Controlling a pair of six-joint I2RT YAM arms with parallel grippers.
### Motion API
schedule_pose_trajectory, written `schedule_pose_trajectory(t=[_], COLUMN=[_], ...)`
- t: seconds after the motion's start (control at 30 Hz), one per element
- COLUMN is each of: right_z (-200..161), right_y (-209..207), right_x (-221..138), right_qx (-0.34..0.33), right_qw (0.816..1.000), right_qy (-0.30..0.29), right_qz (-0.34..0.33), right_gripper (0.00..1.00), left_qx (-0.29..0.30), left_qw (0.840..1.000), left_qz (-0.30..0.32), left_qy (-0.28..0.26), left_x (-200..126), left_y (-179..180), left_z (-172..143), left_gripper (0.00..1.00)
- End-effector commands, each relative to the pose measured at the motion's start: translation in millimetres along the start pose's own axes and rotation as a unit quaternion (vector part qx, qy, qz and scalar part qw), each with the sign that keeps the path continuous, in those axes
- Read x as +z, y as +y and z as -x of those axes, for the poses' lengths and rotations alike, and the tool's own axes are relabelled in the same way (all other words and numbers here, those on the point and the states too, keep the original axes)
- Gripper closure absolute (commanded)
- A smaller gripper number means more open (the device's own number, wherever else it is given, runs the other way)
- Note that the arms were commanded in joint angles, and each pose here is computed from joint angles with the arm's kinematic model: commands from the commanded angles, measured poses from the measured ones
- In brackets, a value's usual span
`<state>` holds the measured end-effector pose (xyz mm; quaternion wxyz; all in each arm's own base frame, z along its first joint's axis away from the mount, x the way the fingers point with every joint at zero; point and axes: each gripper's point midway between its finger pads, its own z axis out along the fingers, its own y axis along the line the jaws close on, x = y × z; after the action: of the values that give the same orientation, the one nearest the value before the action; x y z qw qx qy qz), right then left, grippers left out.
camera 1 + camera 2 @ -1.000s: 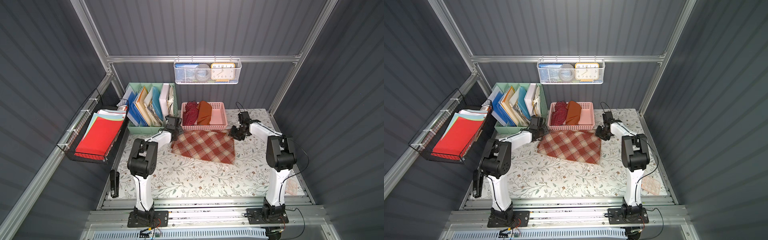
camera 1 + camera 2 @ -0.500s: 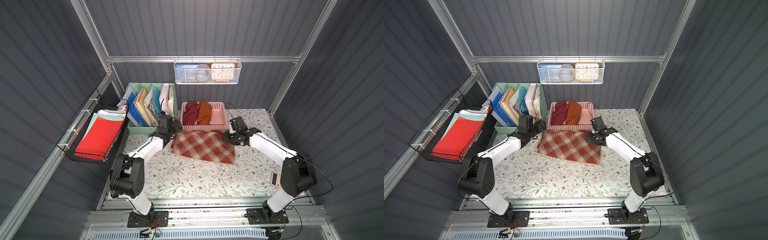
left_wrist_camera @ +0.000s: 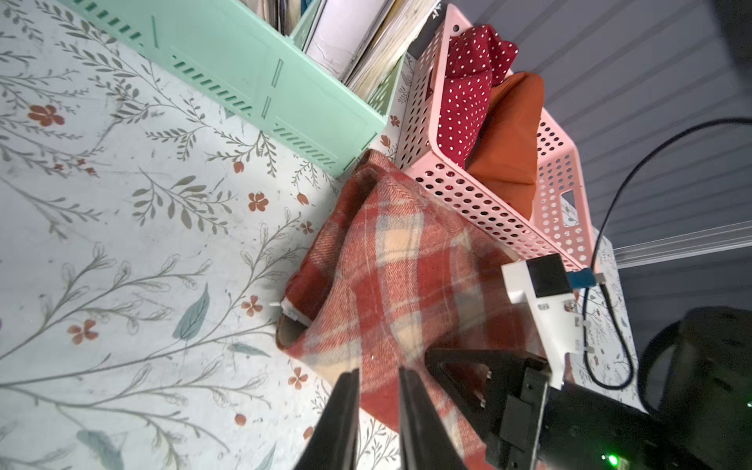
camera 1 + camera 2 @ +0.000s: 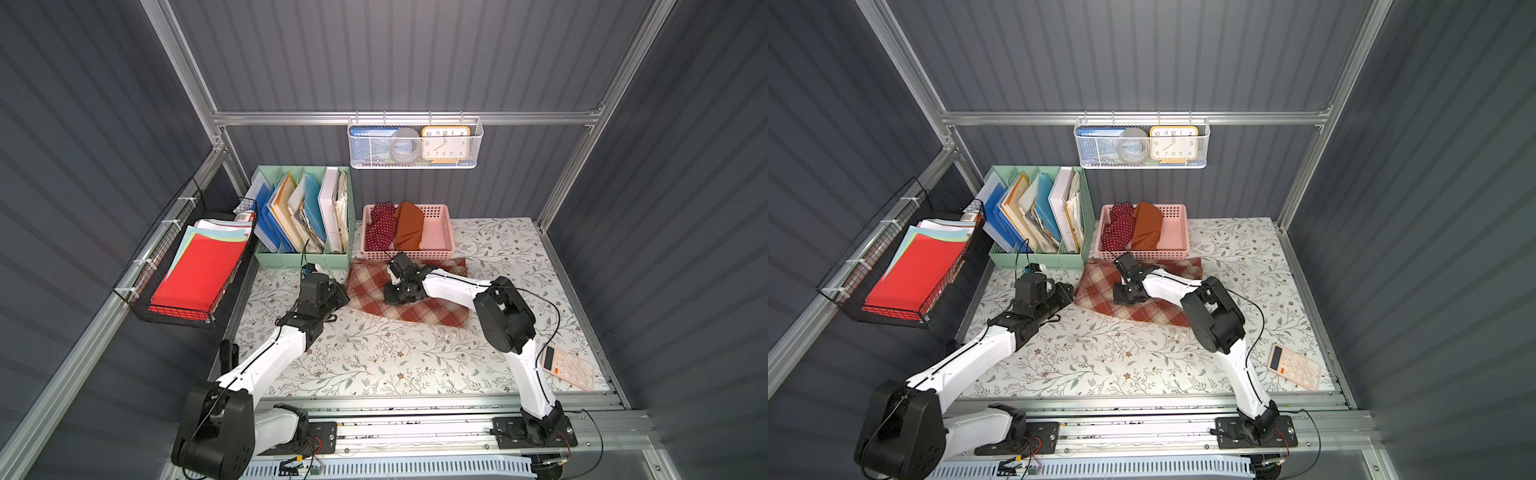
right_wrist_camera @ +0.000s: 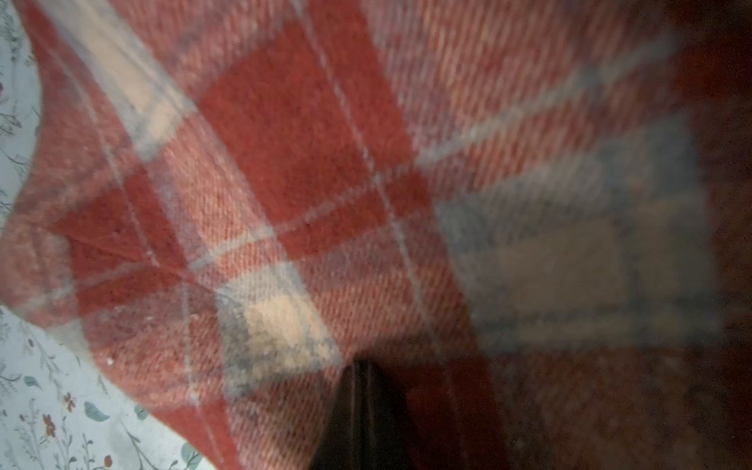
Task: Roll up the skirts
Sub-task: Adjust the skirt at the center of the board.
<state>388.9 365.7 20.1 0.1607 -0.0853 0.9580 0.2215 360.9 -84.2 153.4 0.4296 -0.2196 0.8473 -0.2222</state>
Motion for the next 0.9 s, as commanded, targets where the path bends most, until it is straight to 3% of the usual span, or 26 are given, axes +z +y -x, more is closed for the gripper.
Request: schedule_pose_trajectory(t=[0.0, 0.17, 0.23, 0.3, 0.4, 0.57, 0.67, 0.87], right_z=[-93.1, -175.6, -196.9, -197.2, -179.7, -141.2, -108.7, -33.7], right_y=[-21.4, -42.5, -63.2, -98.2, -139.0, -156.3, -149.7, -157.1], right_x=[-7.4, -65.0, -88.7, -118.3, -155.8, -177.7, -191.5, -201.0], right_qx=[0.025, 0.037, 0.043, 0.037, 0.038, 0.069, 0.049, 0.057], right_qw=[0.994, 0.989, 0.988, 0.986, 0.976, 0.973, 0.972, 0.963], right_qy=[0.104, 0.146, 0.144, 0.105, 0.039, 0.009, -0.023, -0.11], right_qz=[-0.01, -0.004, -0.032, -0.12, -0.209, -0.219, -0.23, -0.24], right_gripper=[1.0, 1.0, 1.0, 0.97, 0.84, 0.82, 0.76, 0.38], left_qx=[-0.021, -0.023, -0.018, -0.009, 0.022, 0.069, 0.115, 0.166], left_qw=[1.0, 0.999, 0.998, 0.997, 0.993, 0.977, 0.971, 0.968], left_qz=[0.002, -0.031, -0.034, -0.044, -0.061, -0.107, -0.088, -0.005], left_qy=[-0.006, 0.015, 0.042, 0.068, 0.103, 0.173, 0.19, 0.188], left_x=[-12.3, -9.4, -1.4, 5.7, 12.6, 15.2, 8.1, -19.4], left_y=[7.1, 4.0, 2.6, -6.2, -34.9, -85.5, -93.1, -62.5], left_z=[-4.5, -22.0, -37.1, -55.7, -92.3, -145.6, -155.4, -142.0], left_gripper=[0.85, 0.79, 0.75, 0.71, 0.65, 0.58, 0.53, 0.42])
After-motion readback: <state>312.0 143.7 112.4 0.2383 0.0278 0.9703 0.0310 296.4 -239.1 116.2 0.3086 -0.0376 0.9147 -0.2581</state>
